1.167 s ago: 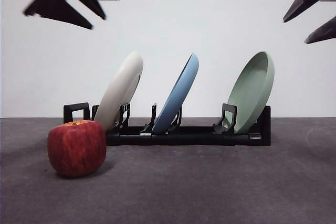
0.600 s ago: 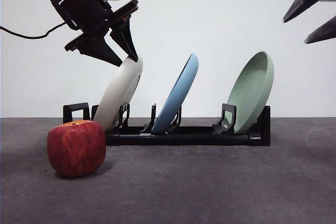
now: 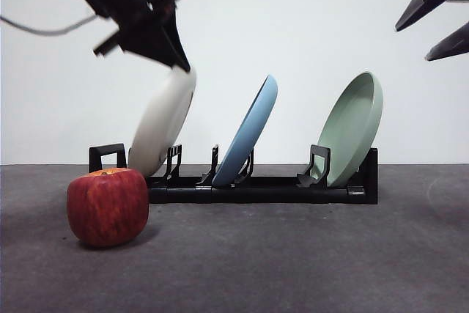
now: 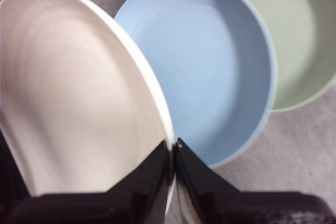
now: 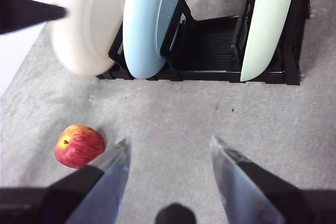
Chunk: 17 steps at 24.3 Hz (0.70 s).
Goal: Take the yellow plate from the plate rack,put the plate on the table,take the apple from the table,put the apple in the plate
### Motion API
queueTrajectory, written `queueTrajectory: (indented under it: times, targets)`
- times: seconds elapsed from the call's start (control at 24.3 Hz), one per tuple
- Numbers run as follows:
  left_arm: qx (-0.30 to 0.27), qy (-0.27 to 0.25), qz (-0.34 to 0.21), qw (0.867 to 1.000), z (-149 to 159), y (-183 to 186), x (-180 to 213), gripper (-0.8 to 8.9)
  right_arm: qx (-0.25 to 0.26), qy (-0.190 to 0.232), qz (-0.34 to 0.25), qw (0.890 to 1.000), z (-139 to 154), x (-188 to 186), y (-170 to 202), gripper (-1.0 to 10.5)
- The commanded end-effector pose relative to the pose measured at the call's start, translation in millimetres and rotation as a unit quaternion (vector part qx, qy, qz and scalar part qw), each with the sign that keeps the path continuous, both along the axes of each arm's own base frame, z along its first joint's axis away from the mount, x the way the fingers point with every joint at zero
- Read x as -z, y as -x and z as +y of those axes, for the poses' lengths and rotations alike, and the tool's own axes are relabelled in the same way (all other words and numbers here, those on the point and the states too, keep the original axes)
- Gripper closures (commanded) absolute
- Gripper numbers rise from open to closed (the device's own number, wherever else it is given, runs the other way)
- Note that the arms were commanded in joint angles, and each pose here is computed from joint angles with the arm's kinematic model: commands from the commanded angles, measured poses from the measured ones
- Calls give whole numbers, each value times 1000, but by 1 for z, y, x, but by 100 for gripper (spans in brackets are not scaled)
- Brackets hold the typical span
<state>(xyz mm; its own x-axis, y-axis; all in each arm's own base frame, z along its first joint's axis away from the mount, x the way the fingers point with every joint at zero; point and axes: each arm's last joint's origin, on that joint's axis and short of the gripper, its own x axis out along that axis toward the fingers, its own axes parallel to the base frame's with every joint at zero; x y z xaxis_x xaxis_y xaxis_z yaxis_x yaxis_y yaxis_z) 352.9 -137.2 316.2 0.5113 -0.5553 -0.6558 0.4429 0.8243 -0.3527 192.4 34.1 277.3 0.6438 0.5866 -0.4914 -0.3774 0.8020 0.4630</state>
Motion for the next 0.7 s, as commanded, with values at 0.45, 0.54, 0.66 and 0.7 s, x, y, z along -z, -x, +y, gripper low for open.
queueTrajectory:
  times: [0.45,0.54,0.66,0.7]
  targets:
    - [148,-37,-91,984,-4,134,-105,822,1,-5,-102,995,0,-65,-3,695]
    - [184,-57,-94,977,-20,153,-105,822,1,-7,-126,992,0,-81,-1,695]
    - [202,-125,-109,965,-51,178,-93,822,2,-11,-164,986,0,-106,3,695]
    - [208,-142,-114,961,-62,186,-87,822,2,-12,-176,984,-1,-114,5,696]
